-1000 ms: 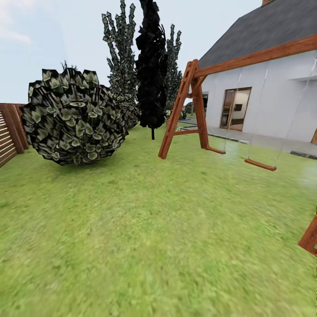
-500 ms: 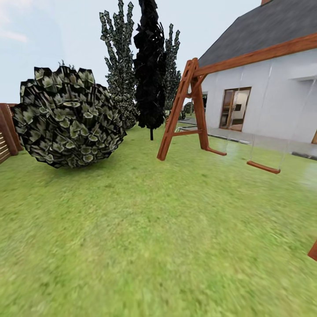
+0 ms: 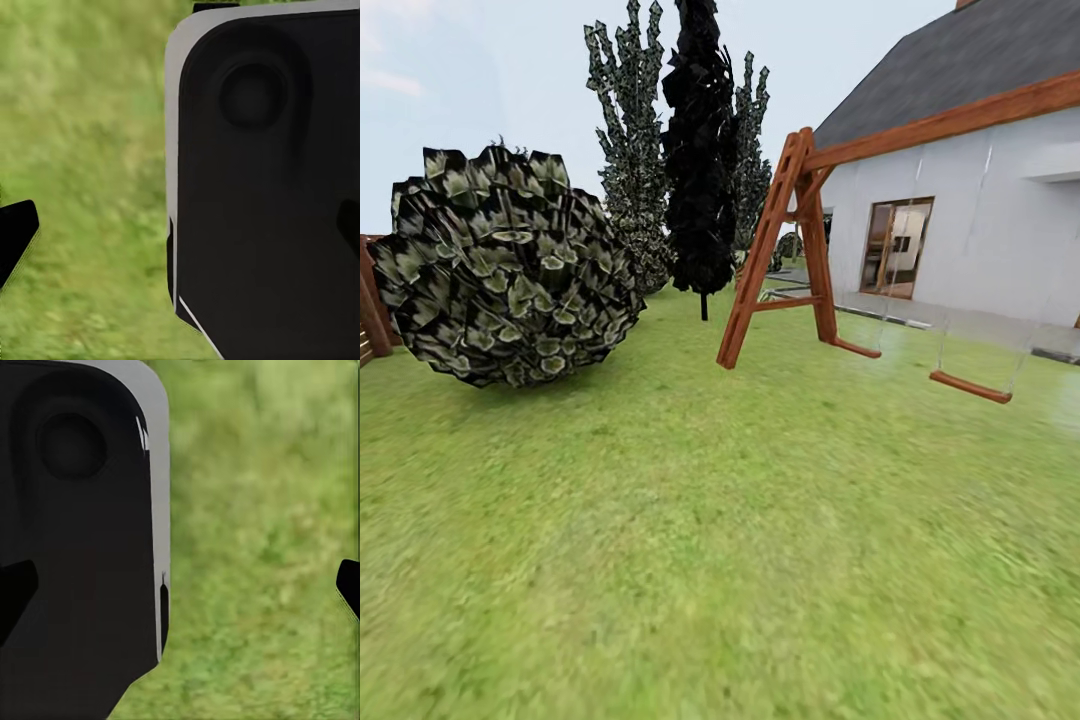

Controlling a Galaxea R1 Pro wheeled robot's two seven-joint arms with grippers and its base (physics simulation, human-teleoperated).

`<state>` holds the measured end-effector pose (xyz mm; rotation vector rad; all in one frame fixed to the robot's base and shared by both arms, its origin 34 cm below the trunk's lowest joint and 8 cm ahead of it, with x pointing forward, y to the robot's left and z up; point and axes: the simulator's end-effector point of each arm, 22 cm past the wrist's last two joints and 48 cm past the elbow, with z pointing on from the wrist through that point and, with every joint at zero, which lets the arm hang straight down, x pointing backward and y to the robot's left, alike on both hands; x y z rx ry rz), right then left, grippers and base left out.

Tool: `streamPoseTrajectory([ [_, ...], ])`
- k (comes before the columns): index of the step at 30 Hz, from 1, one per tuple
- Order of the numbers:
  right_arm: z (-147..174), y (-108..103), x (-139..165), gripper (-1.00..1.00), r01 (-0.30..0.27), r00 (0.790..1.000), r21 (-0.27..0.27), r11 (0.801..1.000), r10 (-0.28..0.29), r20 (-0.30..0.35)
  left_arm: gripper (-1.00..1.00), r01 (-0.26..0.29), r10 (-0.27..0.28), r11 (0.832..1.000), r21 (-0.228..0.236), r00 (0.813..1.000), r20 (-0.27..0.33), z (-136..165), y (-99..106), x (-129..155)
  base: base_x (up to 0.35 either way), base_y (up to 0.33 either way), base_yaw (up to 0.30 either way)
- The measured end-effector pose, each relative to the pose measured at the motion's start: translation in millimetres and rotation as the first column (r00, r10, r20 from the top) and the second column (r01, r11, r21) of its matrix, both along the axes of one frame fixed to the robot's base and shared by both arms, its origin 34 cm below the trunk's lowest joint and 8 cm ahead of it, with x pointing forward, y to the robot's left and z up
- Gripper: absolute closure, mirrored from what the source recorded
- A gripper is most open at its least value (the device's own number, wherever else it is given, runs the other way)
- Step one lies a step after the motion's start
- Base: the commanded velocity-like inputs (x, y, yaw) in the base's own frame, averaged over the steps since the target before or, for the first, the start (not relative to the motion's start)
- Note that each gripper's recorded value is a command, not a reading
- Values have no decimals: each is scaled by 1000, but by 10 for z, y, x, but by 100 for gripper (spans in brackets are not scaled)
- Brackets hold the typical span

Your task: Take the three Easter eggs out of the wicker basket on the lawn in the garden, then place them on the lawn next to a single tree (choose any tree) so that all three eggs are next to the same tree and none are left in the basket.

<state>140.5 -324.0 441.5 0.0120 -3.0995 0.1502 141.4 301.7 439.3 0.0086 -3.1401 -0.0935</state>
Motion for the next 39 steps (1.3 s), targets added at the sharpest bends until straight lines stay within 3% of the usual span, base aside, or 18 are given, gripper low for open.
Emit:
streamPoseTrajectory([
  [39, 0, -2, 1, -100, 1, 1000, -1, 1000, -1, 0, -100, 0, 0, 1000, 0, 1000, 1, 0, 0, 6, 335, 0, 0],
])
